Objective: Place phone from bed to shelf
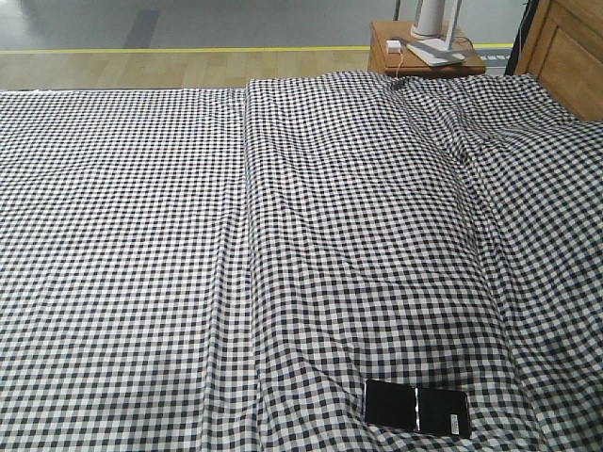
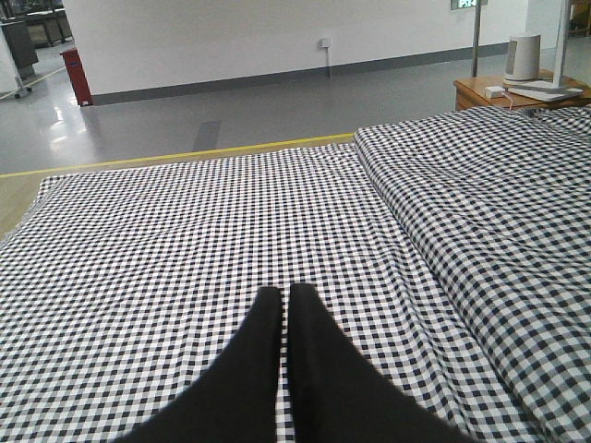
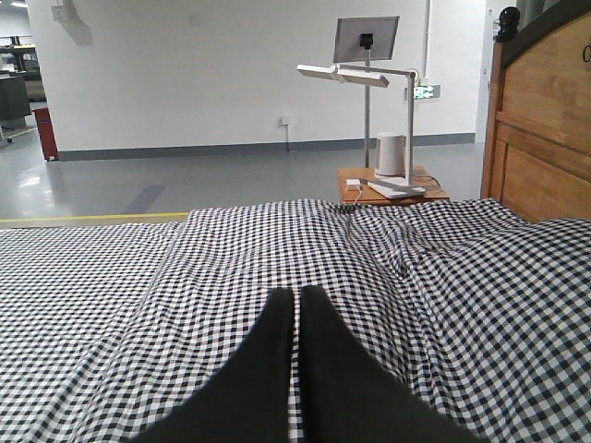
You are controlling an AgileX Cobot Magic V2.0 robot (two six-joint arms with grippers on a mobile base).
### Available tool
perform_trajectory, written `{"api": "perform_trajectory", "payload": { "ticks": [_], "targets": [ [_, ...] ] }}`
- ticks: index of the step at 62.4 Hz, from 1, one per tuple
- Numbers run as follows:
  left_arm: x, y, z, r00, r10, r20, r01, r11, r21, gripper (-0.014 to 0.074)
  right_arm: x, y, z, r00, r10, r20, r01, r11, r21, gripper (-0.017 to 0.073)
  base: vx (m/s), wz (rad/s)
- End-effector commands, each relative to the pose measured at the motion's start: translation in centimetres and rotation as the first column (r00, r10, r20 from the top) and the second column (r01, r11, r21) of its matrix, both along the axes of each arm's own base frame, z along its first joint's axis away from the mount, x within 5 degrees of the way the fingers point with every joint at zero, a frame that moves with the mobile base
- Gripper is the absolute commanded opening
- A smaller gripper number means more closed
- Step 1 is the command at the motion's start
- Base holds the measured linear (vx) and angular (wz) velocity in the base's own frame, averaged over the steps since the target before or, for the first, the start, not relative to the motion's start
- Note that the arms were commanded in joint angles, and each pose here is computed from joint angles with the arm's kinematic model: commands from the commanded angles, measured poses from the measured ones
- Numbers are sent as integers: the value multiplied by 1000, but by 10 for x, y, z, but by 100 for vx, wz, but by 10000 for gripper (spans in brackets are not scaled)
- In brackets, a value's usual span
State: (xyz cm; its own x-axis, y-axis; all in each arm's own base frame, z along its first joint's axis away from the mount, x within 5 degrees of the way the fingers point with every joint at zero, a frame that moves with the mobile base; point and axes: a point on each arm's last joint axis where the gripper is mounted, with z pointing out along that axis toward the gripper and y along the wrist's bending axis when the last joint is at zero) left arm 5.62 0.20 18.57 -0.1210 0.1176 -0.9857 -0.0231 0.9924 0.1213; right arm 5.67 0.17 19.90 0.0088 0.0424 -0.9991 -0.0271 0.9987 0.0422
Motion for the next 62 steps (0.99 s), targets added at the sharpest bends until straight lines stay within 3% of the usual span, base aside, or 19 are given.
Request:
{"api": "perform_trajectory", "payload": {
  "ticks": [1,62],
  "targets": [
    [-1,0,15,994,-1,107,2,1000,-11,1,-1,-1,5,997,-9,71,10,1000,-7,-6,0,0],
    [-1,0,15,994,-1,107,2,1000,-11,1,-1,-1,5,997,-9,71,10,1000,-7,-6,0,0]
  ]
}}
